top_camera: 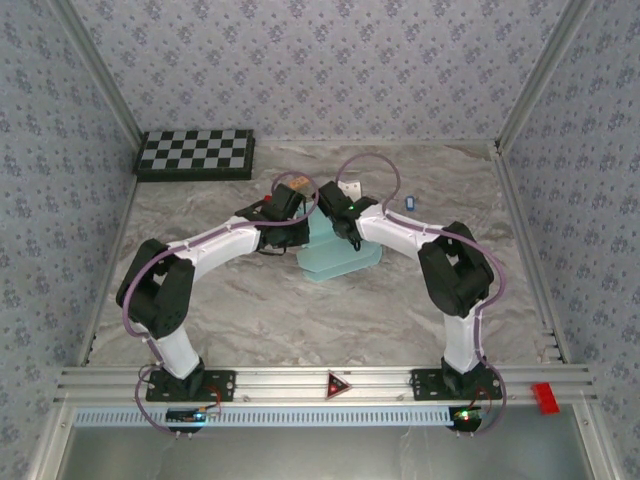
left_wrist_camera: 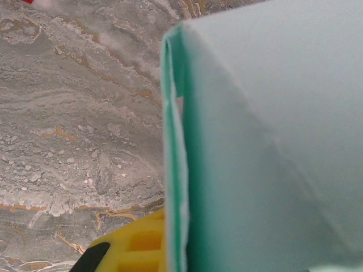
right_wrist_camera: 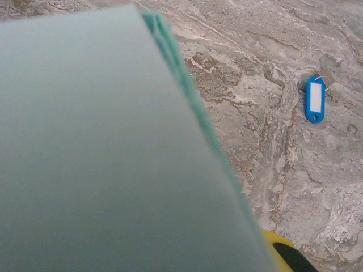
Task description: Fold the paper box
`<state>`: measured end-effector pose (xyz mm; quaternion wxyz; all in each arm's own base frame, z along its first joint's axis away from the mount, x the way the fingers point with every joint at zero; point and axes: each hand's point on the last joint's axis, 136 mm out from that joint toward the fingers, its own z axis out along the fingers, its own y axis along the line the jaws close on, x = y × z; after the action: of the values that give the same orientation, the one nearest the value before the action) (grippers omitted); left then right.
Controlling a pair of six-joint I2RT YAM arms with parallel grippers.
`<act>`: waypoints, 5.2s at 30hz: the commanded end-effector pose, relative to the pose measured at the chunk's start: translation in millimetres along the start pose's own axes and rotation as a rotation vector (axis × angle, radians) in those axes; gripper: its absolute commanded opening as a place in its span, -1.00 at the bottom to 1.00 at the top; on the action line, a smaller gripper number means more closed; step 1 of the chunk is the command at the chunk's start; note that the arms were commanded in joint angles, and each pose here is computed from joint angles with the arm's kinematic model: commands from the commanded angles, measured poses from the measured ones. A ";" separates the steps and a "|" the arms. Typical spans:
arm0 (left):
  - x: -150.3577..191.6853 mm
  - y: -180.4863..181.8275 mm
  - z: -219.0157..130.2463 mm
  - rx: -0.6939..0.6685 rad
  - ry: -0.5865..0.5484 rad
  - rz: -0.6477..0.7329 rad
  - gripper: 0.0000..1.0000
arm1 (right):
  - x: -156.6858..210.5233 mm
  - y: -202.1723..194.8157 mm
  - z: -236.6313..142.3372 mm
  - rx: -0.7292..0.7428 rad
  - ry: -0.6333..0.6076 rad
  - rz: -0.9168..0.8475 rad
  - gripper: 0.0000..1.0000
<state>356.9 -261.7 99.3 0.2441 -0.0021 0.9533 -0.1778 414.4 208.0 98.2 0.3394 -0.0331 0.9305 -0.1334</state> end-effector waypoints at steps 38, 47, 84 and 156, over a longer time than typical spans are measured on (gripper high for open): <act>-9.0 -8.0 -4.3 0.016 -0.008 -0.008 -1.00 | -0.6 13.0 -17.1 -0.249 -0.025 -0.050 -0.14; -8.3 -7.3 -0.5 0.016 -0.008 -0.029 -1.00 | -7.1 3.6 -38.0 -0.311 -0.045 0.006 0.09; -22.3 -6.1 -13.8 -0.016 -0.106 -0.552 -1.00 | -17.0 -104.0 -178.8 -0.552 -0.156 0.367 0.20; 21.1 -17.8 -0.1 -0.041 0.065 -0.812 -0.48 | 20.2 -21.9 -132.3 -0.625 0.001 0.581 -0.96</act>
<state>339.1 -270.4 99.4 0.1360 -0.3863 0.8821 -0.2328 312.6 218.4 184.6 0.3306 0.1241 0.8939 0.2761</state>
